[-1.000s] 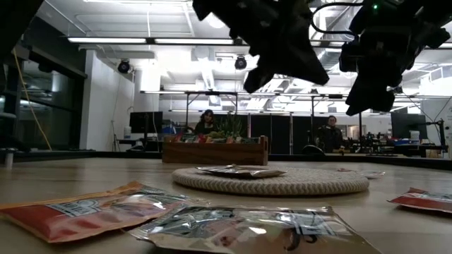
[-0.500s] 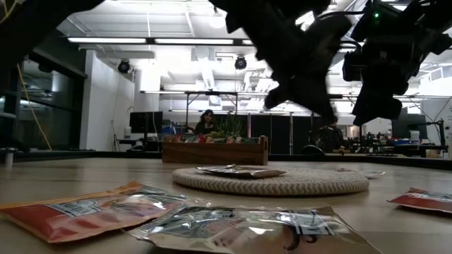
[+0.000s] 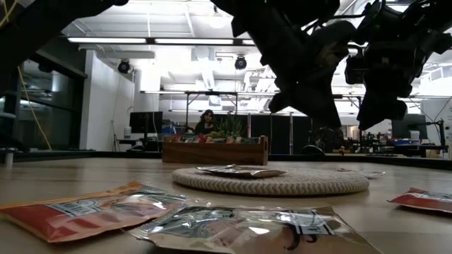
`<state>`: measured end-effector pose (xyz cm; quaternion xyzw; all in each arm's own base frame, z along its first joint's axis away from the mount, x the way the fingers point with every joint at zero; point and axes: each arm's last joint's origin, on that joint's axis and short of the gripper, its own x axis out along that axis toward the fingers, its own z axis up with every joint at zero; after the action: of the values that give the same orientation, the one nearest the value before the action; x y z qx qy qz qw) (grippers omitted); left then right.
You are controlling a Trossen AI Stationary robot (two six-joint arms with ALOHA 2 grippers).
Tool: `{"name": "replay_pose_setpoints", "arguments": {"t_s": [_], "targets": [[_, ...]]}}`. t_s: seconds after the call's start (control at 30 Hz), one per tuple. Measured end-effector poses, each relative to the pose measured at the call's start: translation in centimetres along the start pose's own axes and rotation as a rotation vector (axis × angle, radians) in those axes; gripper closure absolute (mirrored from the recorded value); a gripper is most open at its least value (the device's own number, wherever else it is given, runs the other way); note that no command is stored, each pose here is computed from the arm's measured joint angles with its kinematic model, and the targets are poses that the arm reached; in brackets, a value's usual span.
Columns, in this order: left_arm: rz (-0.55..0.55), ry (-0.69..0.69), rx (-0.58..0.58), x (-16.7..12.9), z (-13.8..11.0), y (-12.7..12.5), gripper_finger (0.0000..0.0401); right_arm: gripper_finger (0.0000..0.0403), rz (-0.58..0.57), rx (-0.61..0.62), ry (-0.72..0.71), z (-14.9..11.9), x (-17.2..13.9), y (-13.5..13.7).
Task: Pick & Place Tea
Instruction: Put the orange tea bag into the middle section of the wooden organizer
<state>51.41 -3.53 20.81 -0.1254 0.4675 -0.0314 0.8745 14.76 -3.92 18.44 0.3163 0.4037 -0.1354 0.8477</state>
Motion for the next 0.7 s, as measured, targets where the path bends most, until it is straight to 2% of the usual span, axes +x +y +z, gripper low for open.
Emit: {"name": "replay_pose_setpoints", "arguments": {"t_s": [0.13, 0.2, 0.27, 0.37, 0.43, 0.5, 0.7], "targets": [[0.015, -0.006, 0.005, 0.1, 0.0, 0.1, 0.0401, 0.0253, -0.002, 0.001, -0.003, 0.0, 0.0, 0.0], [0.014, -0.003, 0.004, 1.5, -0.2, 0.4, 0.0401, 0.0253, -0.005, 0.002, -0.005, 0.0, 0.0, 0.0], [0.019, 0.059, -0.004, 2.5, -1.1, 0.7, 0.0401, 0.0253, -0.008, 0.004, -0.001, 0.0, 0.0, 0.0], [0.002, 0.058, -0.001, 2.8, -1.2, 0.4, 0.0401, 0.0253, -0.009, 0.006, 0.002, 0.0, 0.0, 0.0], [0.032, 0.045, -0.011, 3.5, -1.3, 0.5, 0.0401, 0.0253, -0.009, 0.006, 0.002, 0.0, 0.0, 0.0], [0.044, 0.094, -0.018, 4.2, -2.0, 0.8, 0.0401, 0.0253, -0.012, 0.011, 0.010, -0.1, 0.0, -0.1], [0.028, 0.074, -0.021, 3.9, -1.7, 0.8, 0.0401, 0.0253, -0.004, 0.025, 0.012, -0.1, 0.0, 0.0]]}}
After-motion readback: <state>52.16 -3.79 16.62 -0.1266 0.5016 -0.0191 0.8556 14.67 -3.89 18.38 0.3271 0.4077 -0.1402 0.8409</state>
